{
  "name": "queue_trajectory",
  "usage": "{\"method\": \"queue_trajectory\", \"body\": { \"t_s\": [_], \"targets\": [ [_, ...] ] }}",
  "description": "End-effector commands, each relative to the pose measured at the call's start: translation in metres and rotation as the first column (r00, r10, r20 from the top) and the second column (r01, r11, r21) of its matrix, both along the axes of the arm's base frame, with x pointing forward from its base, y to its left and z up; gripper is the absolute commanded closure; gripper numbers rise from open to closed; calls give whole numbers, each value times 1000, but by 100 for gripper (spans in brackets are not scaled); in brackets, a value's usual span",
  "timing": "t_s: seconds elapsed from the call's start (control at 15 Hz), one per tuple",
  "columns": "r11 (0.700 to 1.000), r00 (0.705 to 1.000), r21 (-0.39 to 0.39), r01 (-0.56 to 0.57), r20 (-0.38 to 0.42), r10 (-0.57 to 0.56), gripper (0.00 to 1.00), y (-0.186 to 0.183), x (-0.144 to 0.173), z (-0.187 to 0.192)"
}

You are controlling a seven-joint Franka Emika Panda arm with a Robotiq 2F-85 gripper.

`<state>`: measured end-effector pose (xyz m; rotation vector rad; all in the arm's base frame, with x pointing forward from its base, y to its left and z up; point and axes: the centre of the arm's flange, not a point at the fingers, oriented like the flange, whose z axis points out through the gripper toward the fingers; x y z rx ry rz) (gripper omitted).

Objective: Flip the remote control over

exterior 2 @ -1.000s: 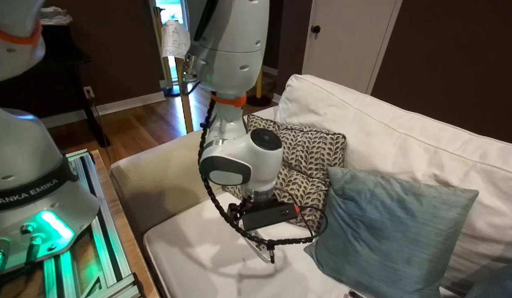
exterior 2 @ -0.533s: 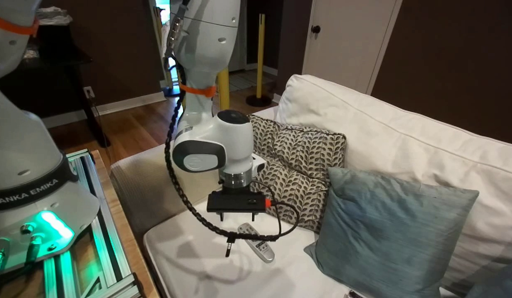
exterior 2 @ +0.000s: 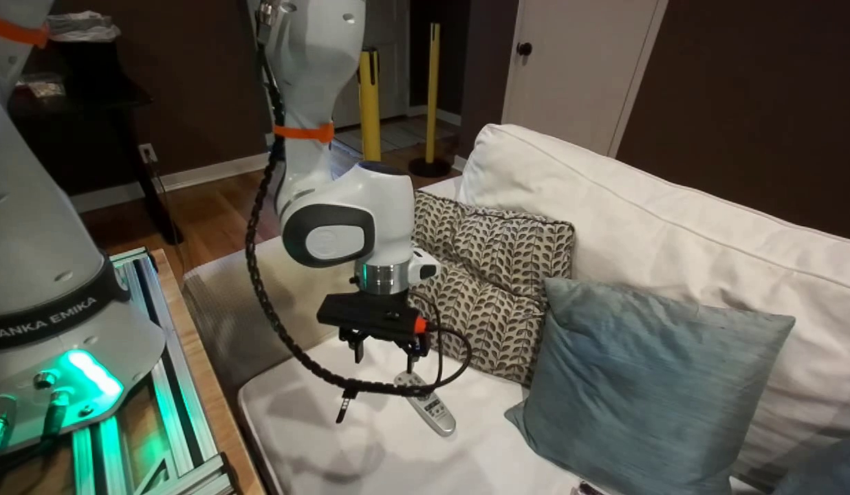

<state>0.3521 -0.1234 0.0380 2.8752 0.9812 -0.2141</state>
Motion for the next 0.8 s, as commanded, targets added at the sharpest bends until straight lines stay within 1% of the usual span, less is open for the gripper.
{"method": "queue_trajectory", "body": {
  "t_s": [0.0, 0.73],
  "targets": [
    [1000, 1000, -3, -4, 0, 4, 0, 1, 2, 2],
    [1000, 1000, -1, -6, 0, 6, 0, 0, 2, 1]
  ]
}}
